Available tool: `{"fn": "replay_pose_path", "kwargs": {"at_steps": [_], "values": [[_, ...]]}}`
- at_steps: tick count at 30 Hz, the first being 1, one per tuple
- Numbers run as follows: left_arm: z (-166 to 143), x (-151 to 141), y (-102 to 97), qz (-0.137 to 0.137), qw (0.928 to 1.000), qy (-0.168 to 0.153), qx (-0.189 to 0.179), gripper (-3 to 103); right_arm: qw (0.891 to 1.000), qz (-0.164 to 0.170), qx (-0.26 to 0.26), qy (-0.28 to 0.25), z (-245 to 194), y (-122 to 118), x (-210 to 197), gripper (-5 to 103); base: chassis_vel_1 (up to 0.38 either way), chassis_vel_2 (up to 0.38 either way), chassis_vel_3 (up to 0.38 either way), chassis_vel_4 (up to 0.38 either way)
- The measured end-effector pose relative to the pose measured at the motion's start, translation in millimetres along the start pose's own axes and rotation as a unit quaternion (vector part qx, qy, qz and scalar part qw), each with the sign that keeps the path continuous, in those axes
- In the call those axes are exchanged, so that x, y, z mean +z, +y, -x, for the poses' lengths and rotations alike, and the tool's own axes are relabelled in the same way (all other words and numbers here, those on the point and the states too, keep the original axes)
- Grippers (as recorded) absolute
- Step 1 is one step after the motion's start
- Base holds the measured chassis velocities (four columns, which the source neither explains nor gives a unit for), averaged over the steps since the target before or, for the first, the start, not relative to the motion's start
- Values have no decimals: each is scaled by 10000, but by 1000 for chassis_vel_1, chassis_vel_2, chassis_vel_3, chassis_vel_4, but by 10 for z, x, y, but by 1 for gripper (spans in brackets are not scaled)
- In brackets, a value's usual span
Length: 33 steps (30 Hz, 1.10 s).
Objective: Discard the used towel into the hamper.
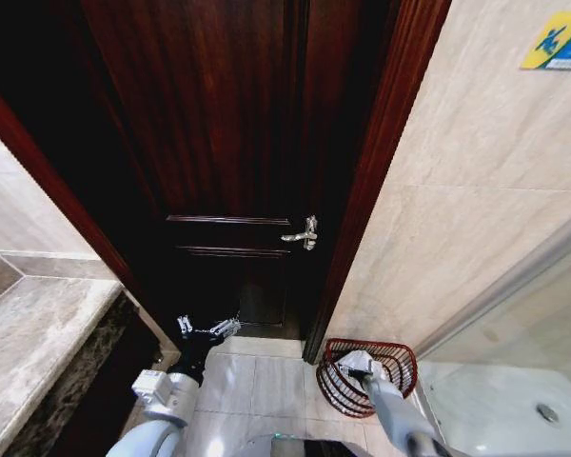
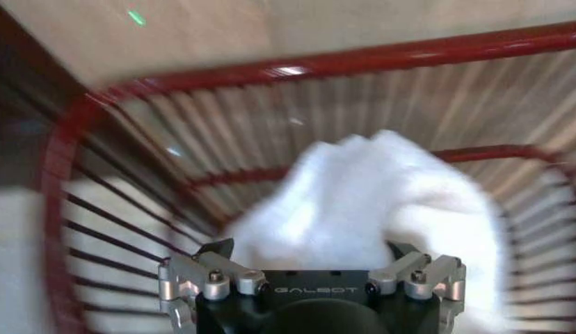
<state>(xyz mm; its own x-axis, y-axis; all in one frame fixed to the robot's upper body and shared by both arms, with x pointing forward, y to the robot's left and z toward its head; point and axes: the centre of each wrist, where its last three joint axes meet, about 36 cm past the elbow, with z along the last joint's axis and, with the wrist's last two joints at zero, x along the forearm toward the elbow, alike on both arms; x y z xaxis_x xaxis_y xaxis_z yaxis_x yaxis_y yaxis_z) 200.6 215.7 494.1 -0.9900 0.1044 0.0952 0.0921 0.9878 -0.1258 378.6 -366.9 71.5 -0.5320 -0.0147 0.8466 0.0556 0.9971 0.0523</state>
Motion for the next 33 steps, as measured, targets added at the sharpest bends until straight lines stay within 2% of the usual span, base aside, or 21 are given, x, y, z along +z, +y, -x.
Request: {"fn": "replay_pose_path", "kwargs": {"at_steps": [1,2,3,4,8,11,14,15,20,22,23,25,28,30,31,33], "values": [[0,0,0,0,10000,0,0,100,9997,-185,148,40,-5,-33,4,100,0,0,0,0],[0,0,0,0,10000,0,0,100,9957,-714,567,146,-4,-88,8,100,0,0,0,0],[0,0,0,0,10000,0,0,100,9933,-895,717,174,-6,-112,4,100,0,0,0,0],[0,0,0,0,10000,0,0,100,9933,-895,717,174,-6,-112,4,100,0,0,0,0],[0,0,0,0,10000,0,0,100,9851,-1262,1154,158,-13,-164,8,100,0,0,0,0],[0,0,0,0,10000,0,0,100,9855,-1216,1184,63,-17,-147,31,100,0,0,0,0],[0,0,0,0,10000,0,0,100,9855,-1077,1238,-433,-31,-16,102,100,0,0,0,0],[0,0,0,0,10000,0,0,100,9855,-1077,1238,-433,-31,-16,102,100,0,0,0,0],[0,0,0,0,10000,0,0,100,9765,-1303,1411,-980,-161,17,331,100,0,0,0,0],[0,0,0,-1,10000,1,1,100,9673,-1569,1480,-1337,-288,-48,444,100,0,0,0,0],[0,0,0,-1,10000,1,1,100,9673,-1569,1480,-1337,-288,-48,444,100,0,0,0,0],[0,0,0,0,10000,1,1,100,9588,-1615,1519,-1777,-491,-61,494,100,0,0,0,0],[0,0,0,0,10000,0,0,100,9573,-1509,1382,-2040,-725,-44,542,100,0,0,0,0],[0,0,0,0,10000,0,0,100,9613,-1232,739,-2350,-1175,1,528,100,0,0,0,0],[0,0,0,0,10000,0,0,100,9613,-1232,739,-2350,-1175,1,528,100,0,0,0,0],[0,0,0,0,10000,1,0,100,9588,-1087,334,-2602,-1448,54,485,100,0,0,0,0]]}}
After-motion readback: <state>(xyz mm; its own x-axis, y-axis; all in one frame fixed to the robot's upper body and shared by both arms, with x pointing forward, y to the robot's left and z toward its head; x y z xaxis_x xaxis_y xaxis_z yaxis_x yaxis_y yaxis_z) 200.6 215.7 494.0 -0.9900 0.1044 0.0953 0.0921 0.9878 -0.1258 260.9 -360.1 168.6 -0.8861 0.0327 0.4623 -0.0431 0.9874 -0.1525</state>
